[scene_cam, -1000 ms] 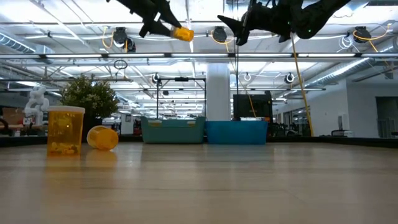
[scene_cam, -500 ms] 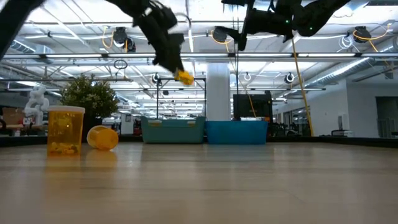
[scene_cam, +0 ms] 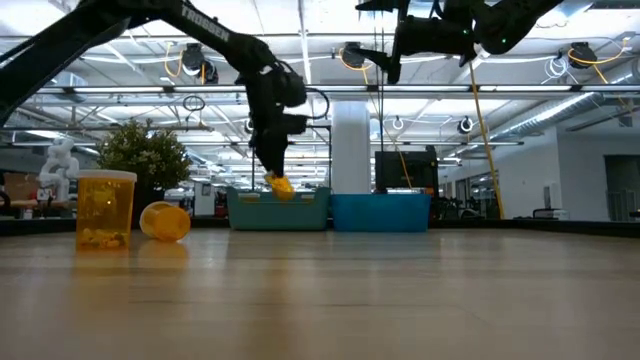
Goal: Pick and place medicine bottles into bin by pill shape (circle, oval)
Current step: Put the large orange capsule bottle into the green bin
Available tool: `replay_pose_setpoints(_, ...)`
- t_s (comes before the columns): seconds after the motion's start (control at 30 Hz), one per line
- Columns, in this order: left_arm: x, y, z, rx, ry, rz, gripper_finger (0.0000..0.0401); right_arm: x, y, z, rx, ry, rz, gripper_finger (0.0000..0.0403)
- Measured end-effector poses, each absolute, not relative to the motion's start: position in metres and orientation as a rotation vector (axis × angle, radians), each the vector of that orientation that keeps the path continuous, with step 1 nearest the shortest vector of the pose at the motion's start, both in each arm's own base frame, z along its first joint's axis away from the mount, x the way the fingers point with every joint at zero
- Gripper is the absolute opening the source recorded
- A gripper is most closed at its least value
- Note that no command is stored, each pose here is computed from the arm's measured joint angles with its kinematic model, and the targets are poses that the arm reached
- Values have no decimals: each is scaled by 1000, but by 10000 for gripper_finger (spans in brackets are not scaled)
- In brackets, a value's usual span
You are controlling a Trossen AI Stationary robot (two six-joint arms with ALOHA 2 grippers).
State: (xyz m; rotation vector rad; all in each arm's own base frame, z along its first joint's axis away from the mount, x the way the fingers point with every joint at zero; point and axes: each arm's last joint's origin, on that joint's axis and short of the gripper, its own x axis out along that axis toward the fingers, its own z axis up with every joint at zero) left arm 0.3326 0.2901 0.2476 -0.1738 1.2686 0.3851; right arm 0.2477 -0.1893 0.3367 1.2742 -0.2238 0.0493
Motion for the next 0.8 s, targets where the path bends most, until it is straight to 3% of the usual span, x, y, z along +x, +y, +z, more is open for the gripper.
replay_pose_setpoints(0.2,343,290,222,-75,1375,357,232,248,-190,335,1280,-213,39,352)
replay_pose_setpoints(0.5,353,289,204,-34,1418,375,214,248,-190,335,1278,-214,40,352)
replay_pose_setpoints(0.8,355,291,200,-28,1403,381,266,248,-190,335,1276,-215,40,352)
